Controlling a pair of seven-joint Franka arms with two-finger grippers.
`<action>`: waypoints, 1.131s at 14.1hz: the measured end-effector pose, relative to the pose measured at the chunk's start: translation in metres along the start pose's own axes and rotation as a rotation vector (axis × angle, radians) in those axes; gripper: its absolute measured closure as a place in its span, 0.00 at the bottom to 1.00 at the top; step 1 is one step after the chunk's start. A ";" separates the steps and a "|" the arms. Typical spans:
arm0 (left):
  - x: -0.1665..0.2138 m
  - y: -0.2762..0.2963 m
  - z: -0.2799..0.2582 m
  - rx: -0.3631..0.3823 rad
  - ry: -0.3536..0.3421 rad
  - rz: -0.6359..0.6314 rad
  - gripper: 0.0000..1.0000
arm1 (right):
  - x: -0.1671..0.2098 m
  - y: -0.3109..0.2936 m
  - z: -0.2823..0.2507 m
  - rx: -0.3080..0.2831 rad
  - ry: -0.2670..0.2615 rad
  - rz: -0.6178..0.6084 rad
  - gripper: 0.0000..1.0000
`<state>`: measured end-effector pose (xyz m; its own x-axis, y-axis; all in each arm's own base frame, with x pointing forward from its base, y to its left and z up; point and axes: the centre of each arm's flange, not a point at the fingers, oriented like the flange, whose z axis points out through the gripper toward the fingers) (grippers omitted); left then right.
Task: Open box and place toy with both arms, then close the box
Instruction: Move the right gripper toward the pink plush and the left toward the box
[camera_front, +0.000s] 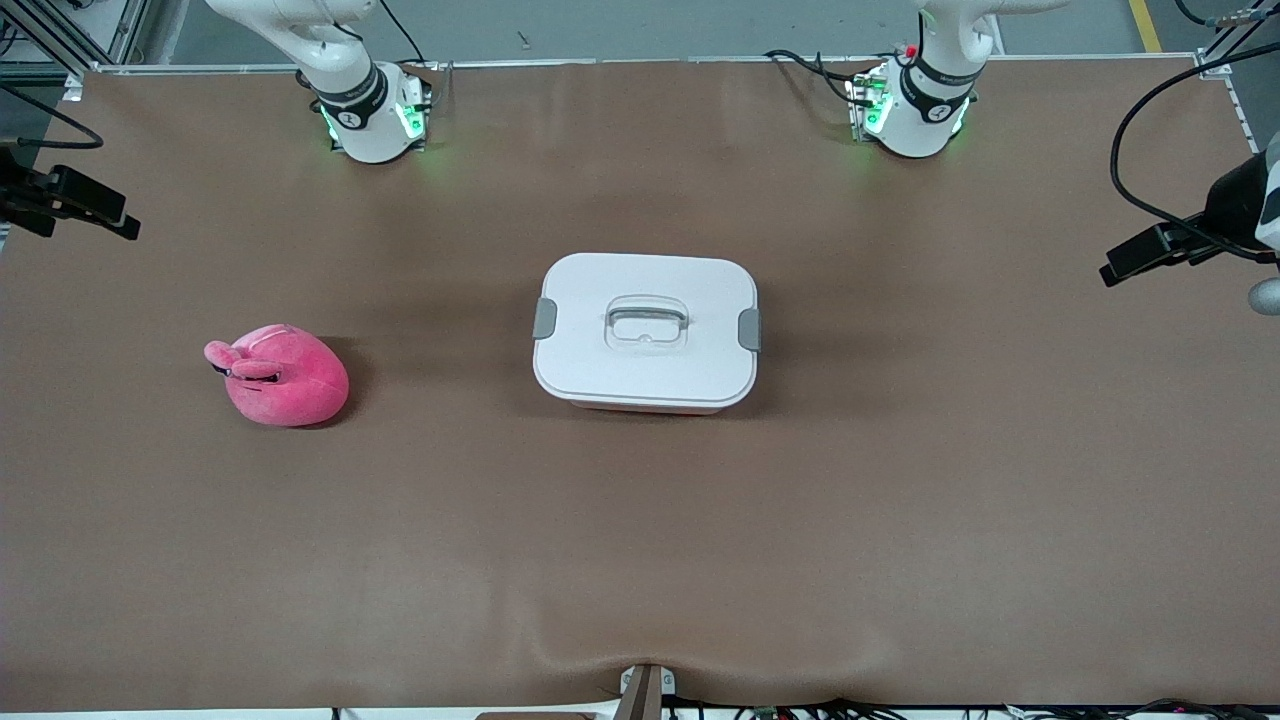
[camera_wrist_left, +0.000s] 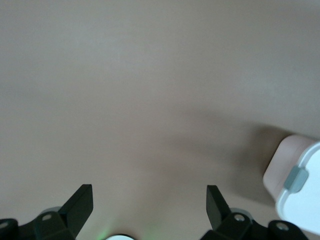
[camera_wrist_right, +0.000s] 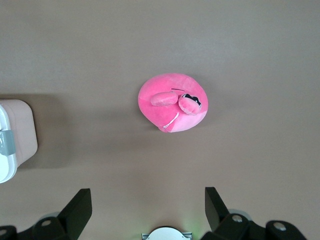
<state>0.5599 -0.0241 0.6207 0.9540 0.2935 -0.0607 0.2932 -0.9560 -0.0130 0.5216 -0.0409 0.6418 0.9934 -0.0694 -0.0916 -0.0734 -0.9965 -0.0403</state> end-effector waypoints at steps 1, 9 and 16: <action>-0.002 0.006 -0.001 -0.001 0.002 -0.045 0.00 | 0.000 0.000 0.000 0.000 -0.001 0.000 0.00; -0.037 0.087 0.001 -0.055 -0.049 -0.391 0.00 | 0.006 -0.006 0.019 -0.002 -0.049 -0.014 0.00; -0.050 0.120 0.010 -0.084 -0.127 -0.618 0.00 | 0.018 -0.081 0.073 -0.048 -0.220 -0.150 0.00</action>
<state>0.5462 -0.1534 0.6123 0.5939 0.7830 -0.1850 0.7960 -0.6052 -0.0059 0.5390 0.0420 0.5707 0.9492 0.0862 -0.3027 0.0832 -0.9963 -0.0226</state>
